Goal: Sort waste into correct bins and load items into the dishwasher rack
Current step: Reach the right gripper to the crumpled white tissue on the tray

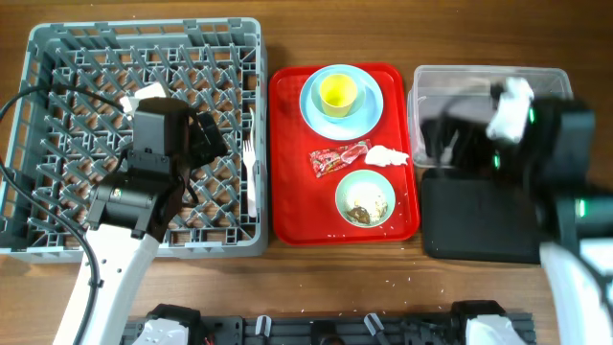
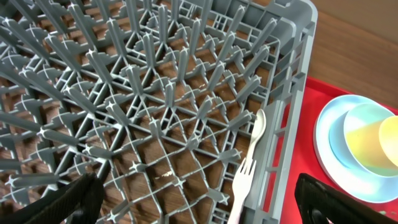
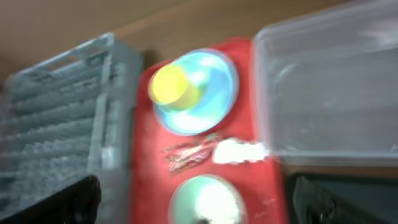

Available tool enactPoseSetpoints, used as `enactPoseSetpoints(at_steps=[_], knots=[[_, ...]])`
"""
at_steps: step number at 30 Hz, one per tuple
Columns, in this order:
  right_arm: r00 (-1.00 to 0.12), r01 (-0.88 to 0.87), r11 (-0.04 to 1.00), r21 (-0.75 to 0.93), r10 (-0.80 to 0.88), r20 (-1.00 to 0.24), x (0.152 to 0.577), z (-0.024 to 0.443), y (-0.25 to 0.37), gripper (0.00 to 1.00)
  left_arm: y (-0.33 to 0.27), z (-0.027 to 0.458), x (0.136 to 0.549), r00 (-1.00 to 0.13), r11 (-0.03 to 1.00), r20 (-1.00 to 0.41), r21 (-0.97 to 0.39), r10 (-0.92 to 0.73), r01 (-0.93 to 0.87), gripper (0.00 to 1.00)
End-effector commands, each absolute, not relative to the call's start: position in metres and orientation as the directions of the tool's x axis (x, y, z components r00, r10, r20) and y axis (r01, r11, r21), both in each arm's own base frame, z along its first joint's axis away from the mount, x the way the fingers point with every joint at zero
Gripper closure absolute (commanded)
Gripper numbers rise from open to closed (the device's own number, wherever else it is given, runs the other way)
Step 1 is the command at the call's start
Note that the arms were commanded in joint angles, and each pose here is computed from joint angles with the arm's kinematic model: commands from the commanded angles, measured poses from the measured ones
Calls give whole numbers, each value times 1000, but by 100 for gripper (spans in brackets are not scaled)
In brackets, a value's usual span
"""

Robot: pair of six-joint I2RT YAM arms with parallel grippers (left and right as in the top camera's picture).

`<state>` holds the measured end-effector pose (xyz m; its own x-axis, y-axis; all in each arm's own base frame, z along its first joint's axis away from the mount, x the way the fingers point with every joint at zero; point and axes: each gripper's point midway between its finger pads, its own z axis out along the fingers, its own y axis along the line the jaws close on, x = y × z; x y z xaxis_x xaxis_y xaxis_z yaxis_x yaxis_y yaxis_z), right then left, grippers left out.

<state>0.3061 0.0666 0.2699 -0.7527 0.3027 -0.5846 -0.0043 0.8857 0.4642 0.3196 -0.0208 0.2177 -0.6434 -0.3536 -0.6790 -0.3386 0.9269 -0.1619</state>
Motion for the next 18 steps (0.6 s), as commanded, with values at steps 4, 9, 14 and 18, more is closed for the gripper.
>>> enactPoseSetpoints(at_steps=[4,9,14,18], knots=[[-922,71,737,672,306,-238,332,223,137,16,-17,219,321,-633,920,-683,-160,-366,-359,0],[-905,39,967,252,141,-401,328,176,152,27,-17,219,321,-633,920,-683,-160,-366,-359,0],[-857,122,992,38,124,-501,327,170,142,56,-17,219,321,-633,920,-683,-160,-366,-359,0],[-867,132,991,38,134,-480,324,158,142,64,-17,219,321,-633,920,-683,-160,-366,-359,0]])
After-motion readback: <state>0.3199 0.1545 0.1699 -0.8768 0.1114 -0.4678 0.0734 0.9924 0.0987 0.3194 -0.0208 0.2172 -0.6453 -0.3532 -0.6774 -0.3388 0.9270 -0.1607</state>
